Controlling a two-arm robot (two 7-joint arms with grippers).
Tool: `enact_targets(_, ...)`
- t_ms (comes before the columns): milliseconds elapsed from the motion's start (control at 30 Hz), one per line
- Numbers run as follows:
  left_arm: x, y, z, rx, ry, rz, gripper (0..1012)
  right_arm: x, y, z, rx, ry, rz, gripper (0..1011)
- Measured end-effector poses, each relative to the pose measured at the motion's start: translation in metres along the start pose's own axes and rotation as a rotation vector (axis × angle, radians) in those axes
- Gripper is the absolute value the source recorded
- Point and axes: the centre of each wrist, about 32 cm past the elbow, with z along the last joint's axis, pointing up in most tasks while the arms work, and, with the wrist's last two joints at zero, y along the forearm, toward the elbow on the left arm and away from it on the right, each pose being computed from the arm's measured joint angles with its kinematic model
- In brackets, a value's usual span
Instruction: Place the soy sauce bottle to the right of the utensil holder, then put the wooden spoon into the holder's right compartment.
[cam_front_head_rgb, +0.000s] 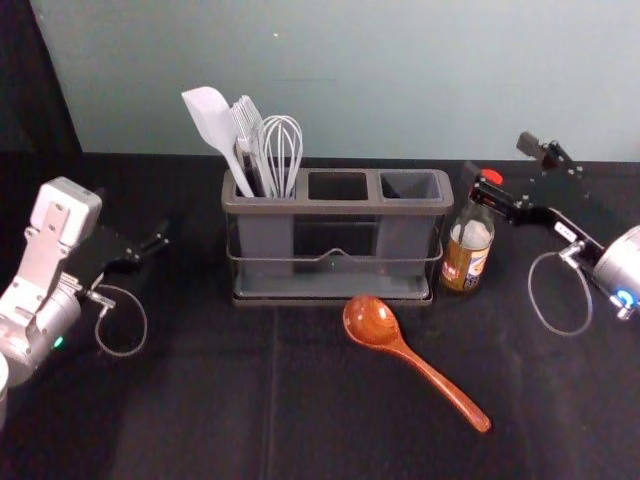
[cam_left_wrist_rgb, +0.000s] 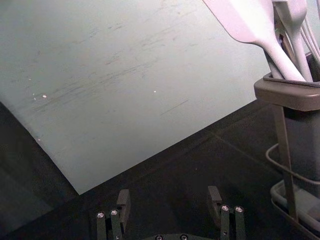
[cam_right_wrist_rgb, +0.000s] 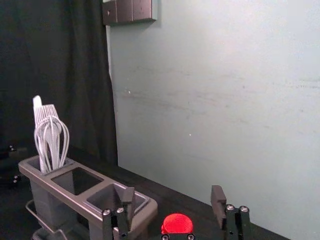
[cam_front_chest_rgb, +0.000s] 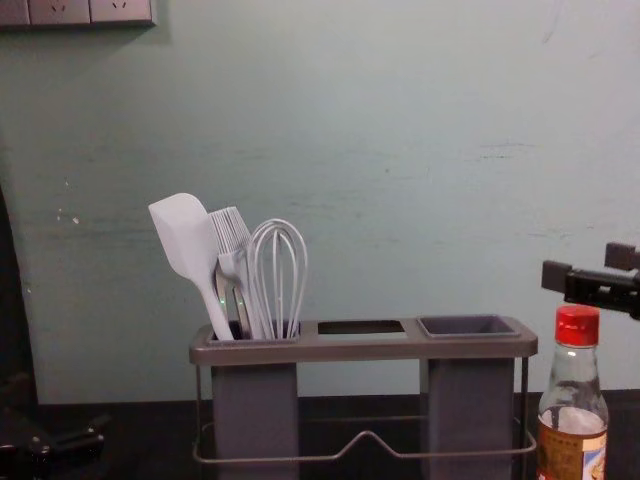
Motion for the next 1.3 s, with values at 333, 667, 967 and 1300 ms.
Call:
enact_targets(333, 0.0000, 0.0000, 0.0000, 0.000, 0.000, 0.000, 1005, -0.007, -0.022, 0.015, -0.032, 0.027, 0.004, 1004)
enact_targets(667, 0.0000, 0.0000, 0.0000, 0.000, 0.000, 0.000, 1005, -0.020, -0.053, 0.030, -0.116, 0.057, 0.013, 1004)
enact_targets(967, 0.0000, 0.0000, 0.0000, 0.000, 0.000, 0.000, 1005, -0.036, -0.077, 0.035, -0.179, 0.030, 0.053, 1004)
enact_targets(1300, 0.0000, 0.0000, 0.0000, 0.000, 0.000, 0.000, 1005, -0.046, -0.083, 0.039, -0.295, -0.037, 0.119, 1004)
